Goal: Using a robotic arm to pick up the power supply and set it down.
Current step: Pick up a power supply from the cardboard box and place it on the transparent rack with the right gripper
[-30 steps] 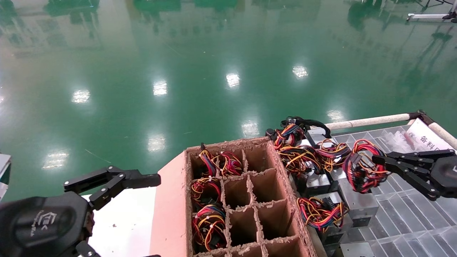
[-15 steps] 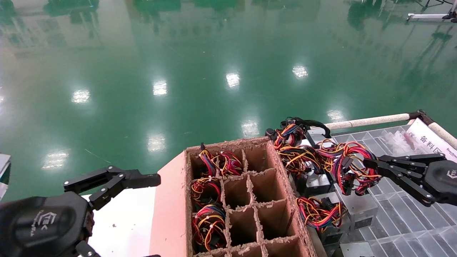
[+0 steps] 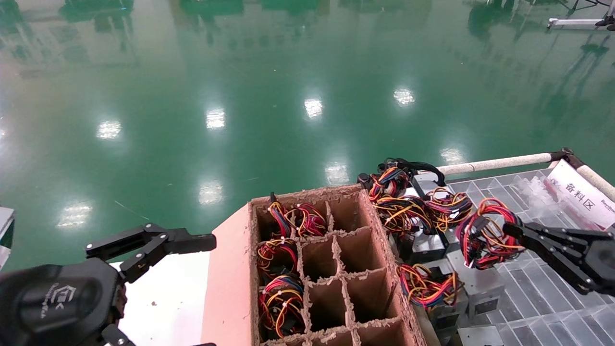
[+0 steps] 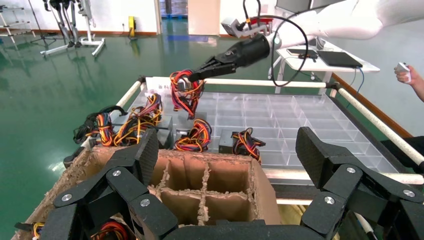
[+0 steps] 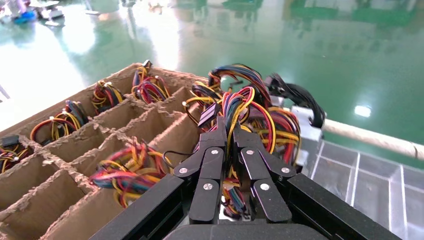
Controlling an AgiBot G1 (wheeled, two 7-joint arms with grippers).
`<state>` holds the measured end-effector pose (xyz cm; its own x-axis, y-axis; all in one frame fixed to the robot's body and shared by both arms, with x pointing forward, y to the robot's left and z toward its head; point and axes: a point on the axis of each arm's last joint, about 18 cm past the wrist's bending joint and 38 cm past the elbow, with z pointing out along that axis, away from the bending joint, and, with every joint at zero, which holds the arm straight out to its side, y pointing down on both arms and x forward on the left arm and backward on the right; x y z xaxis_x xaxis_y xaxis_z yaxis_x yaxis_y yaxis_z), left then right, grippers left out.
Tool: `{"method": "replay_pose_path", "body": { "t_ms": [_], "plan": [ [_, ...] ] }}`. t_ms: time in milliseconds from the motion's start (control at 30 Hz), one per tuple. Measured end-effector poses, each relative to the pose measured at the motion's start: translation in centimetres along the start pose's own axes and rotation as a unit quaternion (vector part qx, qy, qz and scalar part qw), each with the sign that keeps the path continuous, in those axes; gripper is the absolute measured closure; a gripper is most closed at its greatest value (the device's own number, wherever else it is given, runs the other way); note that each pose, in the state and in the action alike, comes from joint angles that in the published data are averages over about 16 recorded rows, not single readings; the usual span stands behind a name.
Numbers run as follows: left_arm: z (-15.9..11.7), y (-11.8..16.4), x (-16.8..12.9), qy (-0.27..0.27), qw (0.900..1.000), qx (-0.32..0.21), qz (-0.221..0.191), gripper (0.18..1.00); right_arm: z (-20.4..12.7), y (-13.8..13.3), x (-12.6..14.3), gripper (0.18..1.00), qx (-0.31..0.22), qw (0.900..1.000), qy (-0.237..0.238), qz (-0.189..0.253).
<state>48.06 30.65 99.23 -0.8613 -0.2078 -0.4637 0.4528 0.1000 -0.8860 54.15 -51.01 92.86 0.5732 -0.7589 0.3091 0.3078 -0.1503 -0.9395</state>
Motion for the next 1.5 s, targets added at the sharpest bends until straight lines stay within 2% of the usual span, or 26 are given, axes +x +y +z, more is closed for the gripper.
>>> {"method": "replay_pose_path", "body": {
  "t_ms": [500,767,1133,1500],
  "plan": [
    [0.0,0.0,0.0,0.0,1.0,0.0,0.0,0.184,-2.8,3.3,-0.8,0.985,0.079,0.994,0.065,0.042],
    [0.0,0.0,0.0,0.0,1.0,0.0,0.0,0.184,-3.6,4.5,-1.6,0.985,0.108,0.989,0.081,0.059],
    [0.0,0.0,0.0,0.0,1.0,0.0,0.0,0.184,-2.4,4.2,-2.1,0.985,0.136,0.986,0.08,0.049],
    [0.0,0.0,0.0,0.0,1.0,0.0,0.0,0.184,-0.2,4.0,-1.7,0.985,0.14,0.987,0.078,0.028]
  ]
}}
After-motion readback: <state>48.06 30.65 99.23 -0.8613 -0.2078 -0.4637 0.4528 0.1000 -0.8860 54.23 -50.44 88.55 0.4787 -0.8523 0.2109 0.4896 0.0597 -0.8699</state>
